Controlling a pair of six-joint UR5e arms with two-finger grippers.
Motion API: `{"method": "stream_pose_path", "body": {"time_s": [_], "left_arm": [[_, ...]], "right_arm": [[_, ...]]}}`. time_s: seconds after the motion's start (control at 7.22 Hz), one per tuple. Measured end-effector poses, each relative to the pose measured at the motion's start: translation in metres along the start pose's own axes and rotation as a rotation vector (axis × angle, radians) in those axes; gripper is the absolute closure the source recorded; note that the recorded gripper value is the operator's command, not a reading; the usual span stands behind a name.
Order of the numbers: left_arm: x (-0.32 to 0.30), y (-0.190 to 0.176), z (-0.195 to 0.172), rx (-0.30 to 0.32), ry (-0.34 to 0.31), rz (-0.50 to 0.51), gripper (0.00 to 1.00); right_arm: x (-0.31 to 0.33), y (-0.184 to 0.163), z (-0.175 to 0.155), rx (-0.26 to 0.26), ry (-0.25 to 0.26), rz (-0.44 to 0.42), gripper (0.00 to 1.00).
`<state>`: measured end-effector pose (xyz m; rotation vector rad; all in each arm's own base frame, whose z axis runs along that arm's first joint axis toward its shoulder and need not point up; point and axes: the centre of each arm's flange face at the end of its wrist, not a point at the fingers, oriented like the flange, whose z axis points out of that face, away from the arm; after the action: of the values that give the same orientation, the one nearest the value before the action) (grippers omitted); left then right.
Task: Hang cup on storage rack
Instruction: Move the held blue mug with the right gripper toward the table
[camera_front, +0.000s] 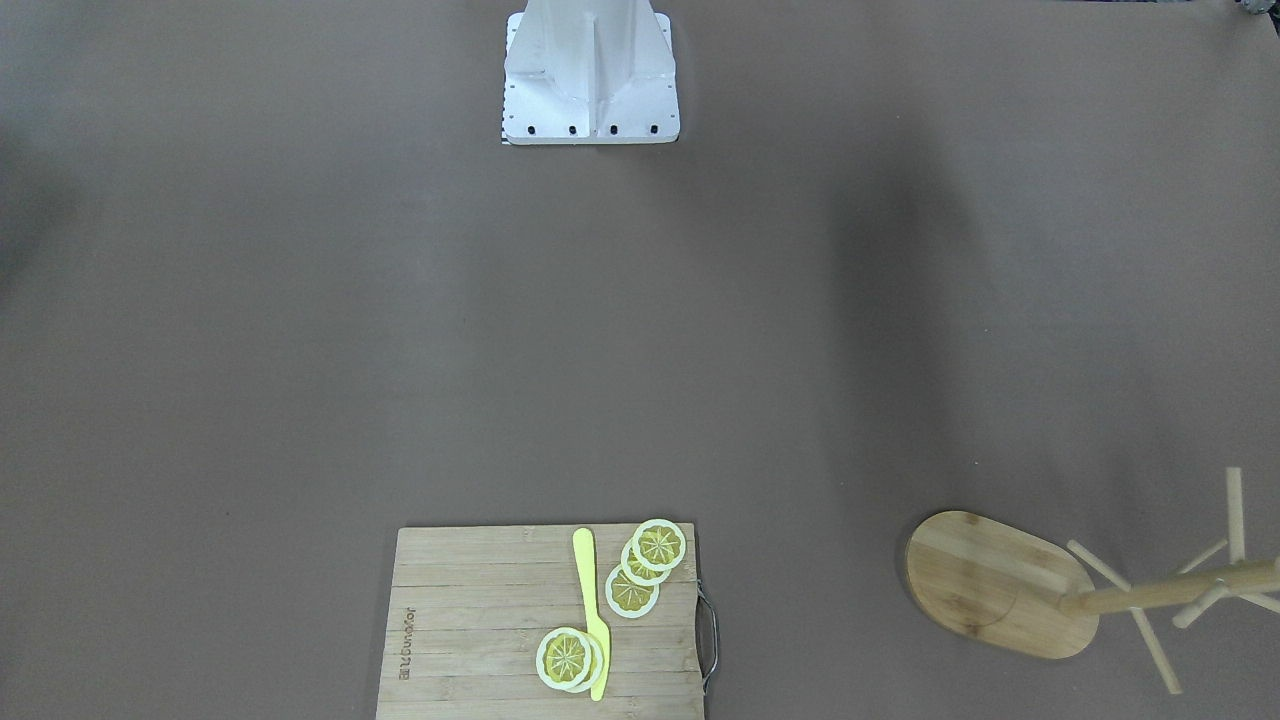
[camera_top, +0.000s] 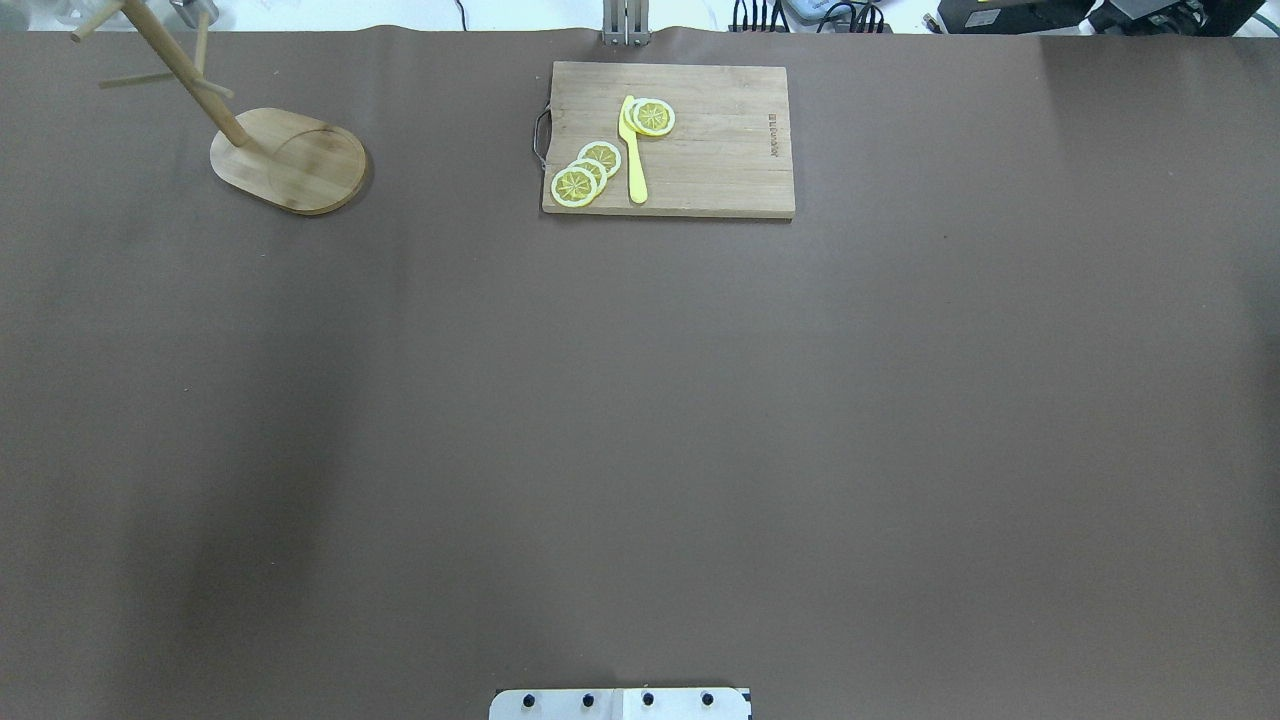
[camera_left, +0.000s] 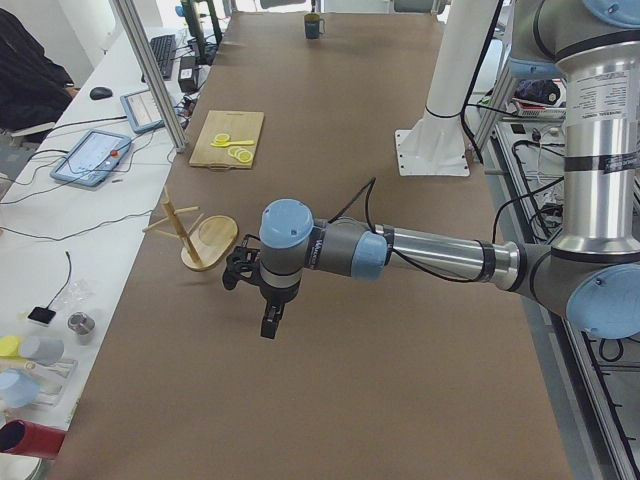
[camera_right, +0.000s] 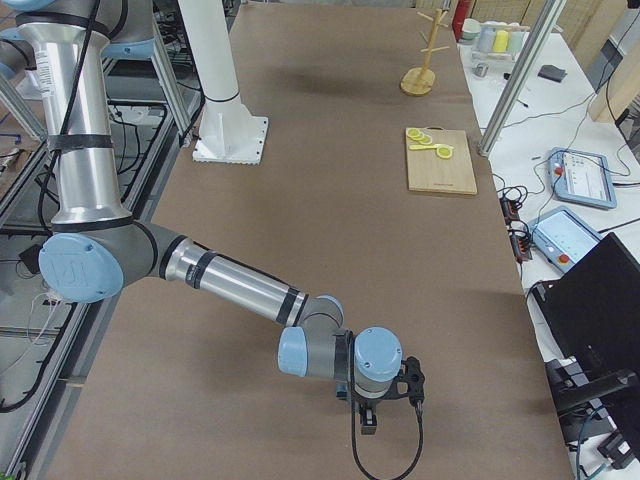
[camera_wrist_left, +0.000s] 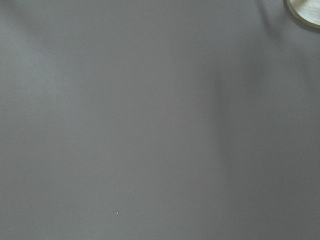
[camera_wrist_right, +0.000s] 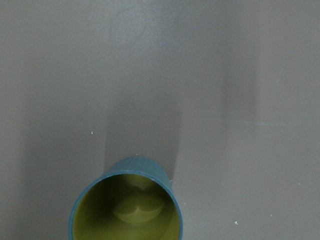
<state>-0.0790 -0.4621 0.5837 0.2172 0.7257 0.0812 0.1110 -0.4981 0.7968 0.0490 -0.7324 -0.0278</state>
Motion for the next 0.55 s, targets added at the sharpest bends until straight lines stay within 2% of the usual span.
{"method": "stream_pose_path", "body": {"time_s": [0.55], "left_arm": [[0.0005, -0.0015, -0.0005, 0.002, 0.0, 0.002, 0.01]], "right_arm": [[0.008, 0.0053, 0.01, -0.021, -0.006, 0.02, 0.0]]}}
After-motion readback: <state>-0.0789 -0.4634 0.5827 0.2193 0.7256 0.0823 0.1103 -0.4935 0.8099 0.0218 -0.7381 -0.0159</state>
